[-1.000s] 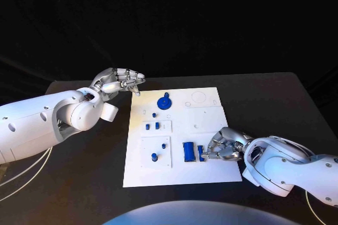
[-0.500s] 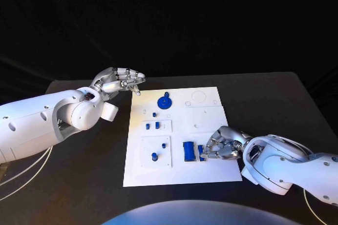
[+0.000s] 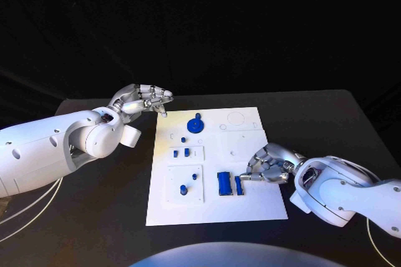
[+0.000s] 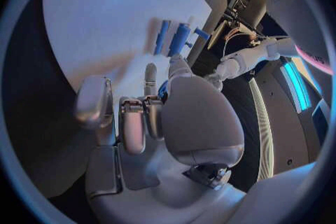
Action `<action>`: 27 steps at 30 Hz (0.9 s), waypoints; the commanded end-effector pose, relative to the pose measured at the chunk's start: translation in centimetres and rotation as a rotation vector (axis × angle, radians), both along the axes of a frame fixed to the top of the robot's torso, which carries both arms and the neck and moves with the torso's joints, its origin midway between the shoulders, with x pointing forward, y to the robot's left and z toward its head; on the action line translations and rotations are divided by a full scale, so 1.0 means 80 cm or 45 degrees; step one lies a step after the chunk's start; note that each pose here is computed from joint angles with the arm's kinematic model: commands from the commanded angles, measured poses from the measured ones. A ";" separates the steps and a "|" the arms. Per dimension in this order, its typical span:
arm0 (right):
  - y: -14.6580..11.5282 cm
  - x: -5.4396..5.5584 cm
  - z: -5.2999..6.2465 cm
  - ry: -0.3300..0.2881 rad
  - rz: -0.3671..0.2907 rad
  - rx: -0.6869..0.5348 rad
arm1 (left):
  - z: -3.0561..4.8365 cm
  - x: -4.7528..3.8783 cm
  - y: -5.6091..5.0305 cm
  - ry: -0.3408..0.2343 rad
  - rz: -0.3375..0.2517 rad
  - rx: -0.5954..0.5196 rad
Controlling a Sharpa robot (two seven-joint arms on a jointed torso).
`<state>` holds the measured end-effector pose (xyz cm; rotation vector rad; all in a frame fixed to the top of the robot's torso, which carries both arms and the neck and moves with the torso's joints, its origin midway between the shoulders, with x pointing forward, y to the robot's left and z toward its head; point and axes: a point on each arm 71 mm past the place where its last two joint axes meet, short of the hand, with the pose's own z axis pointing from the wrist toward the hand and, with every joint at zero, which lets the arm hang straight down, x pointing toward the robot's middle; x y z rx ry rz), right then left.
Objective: Assemble the parts on the task board
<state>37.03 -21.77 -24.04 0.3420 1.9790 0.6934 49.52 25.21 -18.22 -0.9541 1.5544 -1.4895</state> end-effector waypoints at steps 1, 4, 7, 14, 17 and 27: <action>0.001 0.013 0.013 -0.080 0.015 0.245 | -0.0003 0.000 -0.002 0.002 -0.009 -0.024; -0.007 0.036 0.020 -0.110 -0.029 0.402 | -0.0032 0.003 -0.001 0.014 0.009 -0.041; -0.015 0.066 0.022 -0.124 -0.101 0.567 | -0.0066 0.006 0.001 0.022 0.041 -0.063; -0.028 0.137 0.016 -0.184 -0.220 0.792 | -0.0164 0.020 0.006 -0.001 0.161 -0.118; -0.033 0.166 0.013 -0.213 -0.262 0.865 | -0.0211 0.030 0.009 -0.026 0.223 -0.130; -0.042 0.210 0.007 -0.275 -0.363 0.832 | -0.0353 0.049 0.002 -0.023 0.257 -0.099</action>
